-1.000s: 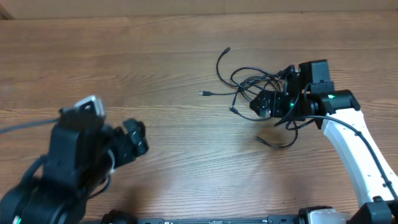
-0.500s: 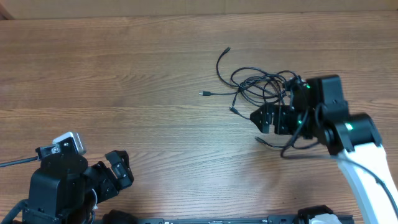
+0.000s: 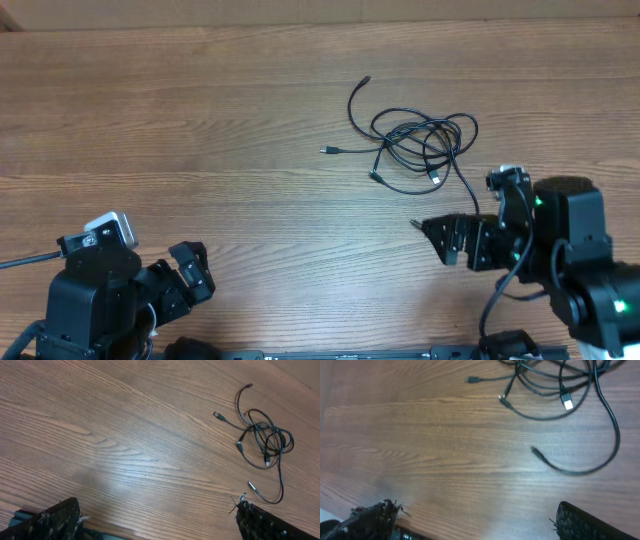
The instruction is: Untangle cables
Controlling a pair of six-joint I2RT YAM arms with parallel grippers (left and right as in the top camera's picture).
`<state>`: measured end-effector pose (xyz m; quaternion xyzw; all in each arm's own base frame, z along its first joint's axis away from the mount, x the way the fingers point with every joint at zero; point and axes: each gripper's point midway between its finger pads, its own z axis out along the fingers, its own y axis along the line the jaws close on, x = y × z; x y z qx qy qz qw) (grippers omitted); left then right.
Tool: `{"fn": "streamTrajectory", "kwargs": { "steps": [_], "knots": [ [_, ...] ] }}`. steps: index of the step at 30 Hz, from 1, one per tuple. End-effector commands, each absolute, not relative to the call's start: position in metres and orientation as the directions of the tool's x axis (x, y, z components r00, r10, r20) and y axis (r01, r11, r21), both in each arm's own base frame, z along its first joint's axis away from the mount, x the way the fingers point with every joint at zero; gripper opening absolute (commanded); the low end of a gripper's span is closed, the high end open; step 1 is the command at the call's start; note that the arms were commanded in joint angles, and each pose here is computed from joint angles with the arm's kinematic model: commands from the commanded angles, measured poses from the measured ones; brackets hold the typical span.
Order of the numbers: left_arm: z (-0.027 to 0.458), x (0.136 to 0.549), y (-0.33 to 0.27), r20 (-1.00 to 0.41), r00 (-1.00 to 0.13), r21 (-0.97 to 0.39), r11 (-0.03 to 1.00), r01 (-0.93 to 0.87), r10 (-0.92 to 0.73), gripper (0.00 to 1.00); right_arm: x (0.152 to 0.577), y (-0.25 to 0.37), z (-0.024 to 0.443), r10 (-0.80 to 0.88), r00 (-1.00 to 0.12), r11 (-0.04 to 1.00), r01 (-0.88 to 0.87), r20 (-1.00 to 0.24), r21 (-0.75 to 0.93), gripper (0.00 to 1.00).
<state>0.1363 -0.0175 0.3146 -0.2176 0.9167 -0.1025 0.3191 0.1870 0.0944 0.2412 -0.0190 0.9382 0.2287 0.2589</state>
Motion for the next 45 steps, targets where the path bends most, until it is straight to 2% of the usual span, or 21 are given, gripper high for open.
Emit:
{"fn": "streamTrajectory", "kwargs": {
  "steps": [1,8,15,23,33,39,45],
  "knots": [
    [0.315,0.137,-0.015,-0.546,-0.696,-0.319,0.884,-0.343,-0.467,1.00,0.176,0.092,0.252,0.085,-0.845,0.894,-0.170,-0.529,0.415,1.00],
    [0.315,0.137,-0.015,-0.546,-0.696,-0.319,0.884,-0.343,-0.467,0.99,0.155,0.089,0.259,0.110,-0.827,0.886,-0.169,-0.552,0.431,1.00],
    [0.315,0.137,-0.015,-0.546,-0.696,-0.319,0.884,-0.343,-0.467,1.00,0.167,0.091,0.259,0.115,-0.798,0.882,-0.192,-0.591,0.430,1.00],
    [0.315,0.137,-0.015,-0.546,-0.696,-0.319,0.884,-0.343,-0.467,0.99,0.171,0.101,0.223,0.129,-0.847,0.858,-0.165,-0.516,0.486,1.00],
    [0.315,0.137,-0.015,-0.546,-0.696,-0.319,0.884,-0.343,-0.467,1.00,0.233,0.113,0.194,0.178,-0.772,0.838,-0.205,-0.610,0.505,1.00],
    [0.315,0.137,-0.015,-0.546,-0.696,-0.319,0.884,-0.343,-0.467,0.99,0.270,0.122,0.171,0.226,-0.813,0.822,-0.137,-0.537,0.553,1.00],
    [0.315,0.137,-0.015,-0.546,-0.696,-0.319,0.884,-0.343,-0.467,1.00,0.279,0.127,0.109,0.203,-0.911,0.835,-0.030,-0.358,0.549,1.00]
  ]
}}
